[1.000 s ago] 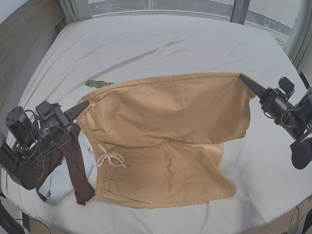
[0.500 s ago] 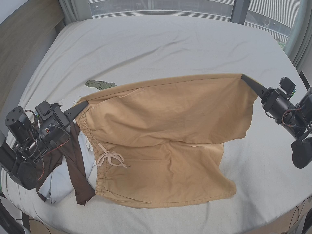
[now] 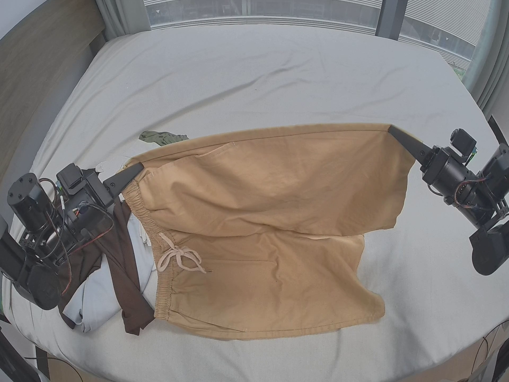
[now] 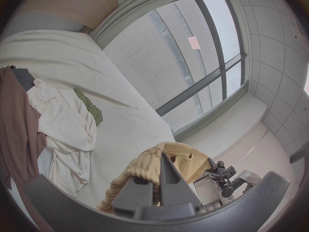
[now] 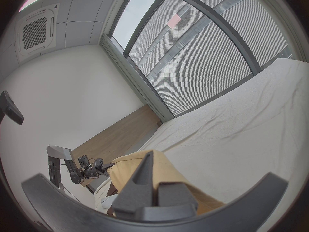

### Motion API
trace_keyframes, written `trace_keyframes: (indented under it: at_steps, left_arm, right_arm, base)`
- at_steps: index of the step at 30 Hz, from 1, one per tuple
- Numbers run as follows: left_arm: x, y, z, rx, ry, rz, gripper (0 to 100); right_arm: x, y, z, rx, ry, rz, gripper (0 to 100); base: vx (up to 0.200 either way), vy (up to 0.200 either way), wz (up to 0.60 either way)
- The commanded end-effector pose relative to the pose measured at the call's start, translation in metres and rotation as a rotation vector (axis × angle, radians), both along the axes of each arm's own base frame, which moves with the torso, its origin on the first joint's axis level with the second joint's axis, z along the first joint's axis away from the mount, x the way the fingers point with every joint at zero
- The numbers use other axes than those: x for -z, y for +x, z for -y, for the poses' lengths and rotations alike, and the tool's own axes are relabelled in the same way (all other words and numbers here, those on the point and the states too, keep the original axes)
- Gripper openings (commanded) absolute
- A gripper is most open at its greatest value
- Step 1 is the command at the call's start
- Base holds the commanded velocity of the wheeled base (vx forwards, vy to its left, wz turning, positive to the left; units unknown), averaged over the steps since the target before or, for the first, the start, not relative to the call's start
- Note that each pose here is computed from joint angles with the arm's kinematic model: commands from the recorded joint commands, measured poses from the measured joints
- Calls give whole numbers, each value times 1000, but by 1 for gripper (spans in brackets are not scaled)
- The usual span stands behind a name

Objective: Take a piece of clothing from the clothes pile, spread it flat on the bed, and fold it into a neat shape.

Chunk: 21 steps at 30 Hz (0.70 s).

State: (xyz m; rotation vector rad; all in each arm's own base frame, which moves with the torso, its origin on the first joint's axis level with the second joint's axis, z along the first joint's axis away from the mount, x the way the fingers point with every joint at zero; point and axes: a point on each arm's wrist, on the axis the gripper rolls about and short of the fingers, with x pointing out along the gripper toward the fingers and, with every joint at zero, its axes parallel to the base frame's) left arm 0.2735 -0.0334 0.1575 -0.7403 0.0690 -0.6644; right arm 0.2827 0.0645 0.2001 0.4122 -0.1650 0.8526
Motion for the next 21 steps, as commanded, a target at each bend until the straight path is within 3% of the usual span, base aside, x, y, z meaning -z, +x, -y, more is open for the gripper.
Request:
trace_keyframes:
  at_steps: [1,21]
  left_arm:
    - [0,1,-4,-21,13,10,0]
    - [37,48,6,-116,79,-26,0]
  right_arm:
    - [11,20,-2,4,-2,-25,0]
    - [36,83,-5,26,-1,-41,0]
  base:
    - [0,0,0]
    - [0,0,0]
